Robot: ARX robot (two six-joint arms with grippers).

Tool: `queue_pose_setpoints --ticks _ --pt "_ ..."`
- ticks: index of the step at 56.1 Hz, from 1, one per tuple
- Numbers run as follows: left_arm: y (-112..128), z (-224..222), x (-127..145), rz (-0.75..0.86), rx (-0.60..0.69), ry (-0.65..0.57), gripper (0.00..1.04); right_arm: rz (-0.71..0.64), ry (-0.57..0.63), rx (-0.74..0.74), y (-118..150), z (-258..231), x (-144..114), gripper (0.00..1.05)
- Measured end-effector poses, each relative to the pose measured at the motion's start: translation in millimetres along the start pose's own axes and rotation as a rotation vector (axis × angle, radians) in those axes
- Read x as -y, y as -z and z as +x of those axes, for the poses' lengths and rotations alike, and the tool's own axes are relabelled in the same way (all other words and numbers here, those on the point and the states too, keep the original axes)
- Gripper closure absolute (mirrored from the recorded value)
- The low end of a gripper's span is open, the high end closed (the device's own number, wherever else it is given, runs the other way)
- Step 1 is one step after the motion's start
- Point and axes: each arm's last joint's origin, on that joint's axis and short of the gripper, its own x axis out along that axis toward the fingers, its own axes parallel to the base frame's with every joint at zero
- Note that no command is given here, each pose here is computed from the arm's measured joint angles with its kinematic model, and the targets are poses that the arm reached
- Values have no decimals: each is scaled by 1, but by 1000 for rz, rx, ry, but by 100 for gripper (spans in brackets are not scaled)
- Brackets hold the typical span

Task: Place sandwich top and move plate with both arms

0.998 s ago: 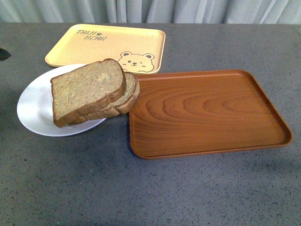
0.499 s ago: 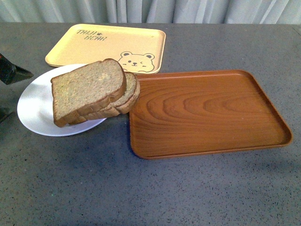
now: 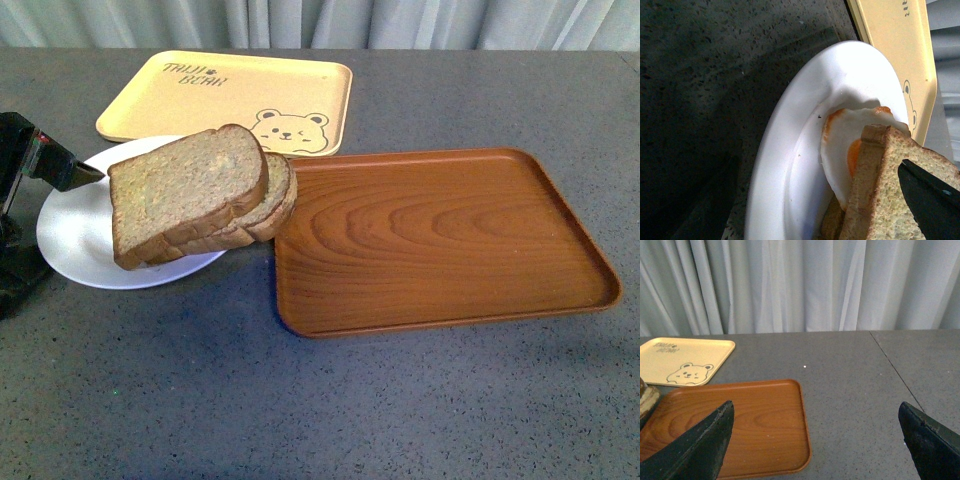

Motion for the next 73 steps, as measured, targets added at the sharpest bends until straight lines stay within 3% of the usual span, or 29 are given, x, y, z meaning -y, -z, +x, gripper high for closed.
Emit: queue_pose_setpoints --ticks 32,46,67,73 --pt "10 -3 -6 -87 -11 40 9 0 0 0 0 0 0 9" --pt "13 -6 -14 -153 -1 52 17 0 0 0 0 0 0 9" --pt "21 -10 -25 -198 9 55 72 0 0 0 0 0 0 9" --pt "22 -11 -25 -200 12 64 95 0 0 0 0 0 0 9"
